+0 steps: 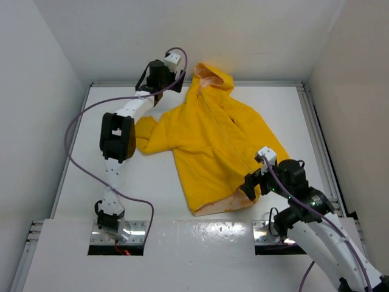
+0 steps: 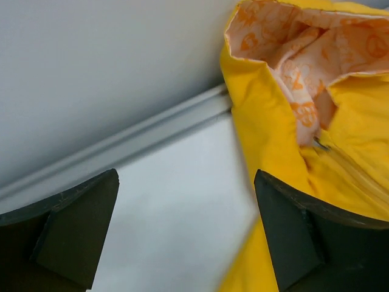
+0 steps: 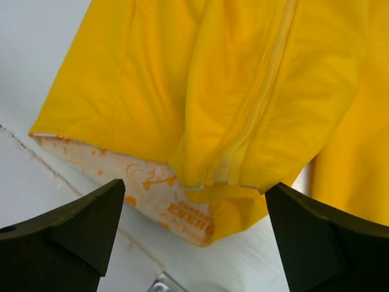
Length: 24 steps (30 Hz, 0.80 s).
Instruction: Zip up the jacket
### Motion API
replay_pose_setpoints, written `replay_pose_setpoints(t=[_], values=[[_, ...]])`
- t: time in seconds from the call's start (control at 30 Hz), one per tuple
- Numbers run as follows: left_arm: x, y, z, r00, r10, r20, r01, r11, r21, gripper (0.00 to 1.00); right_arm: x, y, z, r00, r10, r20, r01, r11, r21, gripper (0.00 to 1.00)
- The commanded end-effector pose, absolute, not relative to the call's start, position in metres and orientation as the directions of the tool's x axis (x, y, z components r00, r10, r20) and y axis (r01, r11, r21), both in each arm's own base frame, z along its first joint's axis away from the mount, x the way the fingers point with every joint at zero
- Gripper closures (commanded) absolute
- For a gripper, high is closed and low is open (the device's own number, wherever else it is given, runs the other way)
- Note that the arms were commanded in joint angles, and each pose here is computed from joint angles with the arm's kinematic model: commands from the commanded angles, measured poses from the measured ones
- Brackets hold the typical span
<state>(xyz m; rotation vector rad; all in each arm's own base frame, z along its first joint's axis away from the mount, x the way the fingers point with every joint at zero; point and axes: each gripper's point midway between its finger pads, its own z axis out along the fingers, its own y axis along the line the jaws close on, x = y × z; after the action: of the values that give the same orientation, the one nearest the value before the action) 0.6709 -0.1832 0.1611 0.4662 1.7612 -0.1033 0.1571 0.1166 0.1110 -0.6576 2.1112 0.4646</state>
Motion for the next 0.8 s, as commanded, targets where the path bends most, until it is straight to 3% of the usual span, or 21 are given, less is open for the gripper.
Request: replay_pose_setpoints(t=[0.0, 0.17, 0.23, 0.27, 0.33, 0.4, 0.57, 0.77], values=[[0.614, -0.195, 0.277, -0.146, 0.133, -0.980, 0.410, 0.910, 0.062, 0.00, 0.193, 0.124, 0.163, -0.376, -0.236, -0.896, -0.578, 0.816, 0.027, 0.00], [0.527, -0.167, 0.298, -0.349, 0.090, -0.933, 0.369, 0.928, -0.048, 0.00, 0.223, 0.120, 0.219, -0.288, -0.255, -0.923, -0.542, 0.838, -0.062, 0.00], [0.502, -0.143, 0.287, -0.423, 0.106, -0.900, 0.299, 0.954, -0.028, 0.00, 0.223, 0.123, 0.240, -0.309, -0.273, -0.911, -0.576, 0.816, -0.049, 0.00], [0.484, -0.127, 0.283, -0.452, 0.093, -0.887, 0.262, 0.964, -0.033, 0.00, 0.214, 0.137, 0.255, -0.257, -0.304, -0.917, -0.673, 0.738, -0.056, 0.00], [0.462, -0.108, 0.273, -0.506, 0.082, -0.859, 0.221, 0.975, -0.037, 0.00, 0.209, 0.139, 0.257, -0.305, -0.277, -0.911, -0.671, 0.741, -0.001, 0.00], [0.442, -0.088, 0.251, -0.561, 0.054, -0.826, 0.183, 0.981, -0.060, 0.00, 0.202, 0.144, 0.251, -0.394, -0.245, -0.886, -0.667, 0.740, 0.093, 0.00], [0.397, -0.065, 0.240, -0.581, -0.004, -0.814, 0.131, 0.987, -0.098, 0.00, 0.233, 0.107, 0.201, -0.601, -0.131, -0.788, -0.445, 0.874, 0.194, 0.00], [0.370, -0.048, 0.231, -0.563, -0.020, -0.826, 0.095, 0.992, -0.089, 0.00, 0.264, 0.063, 0.161, -0.703, -0.070, -0.707, -0.336, 0.910, 0.244, 0.00]])
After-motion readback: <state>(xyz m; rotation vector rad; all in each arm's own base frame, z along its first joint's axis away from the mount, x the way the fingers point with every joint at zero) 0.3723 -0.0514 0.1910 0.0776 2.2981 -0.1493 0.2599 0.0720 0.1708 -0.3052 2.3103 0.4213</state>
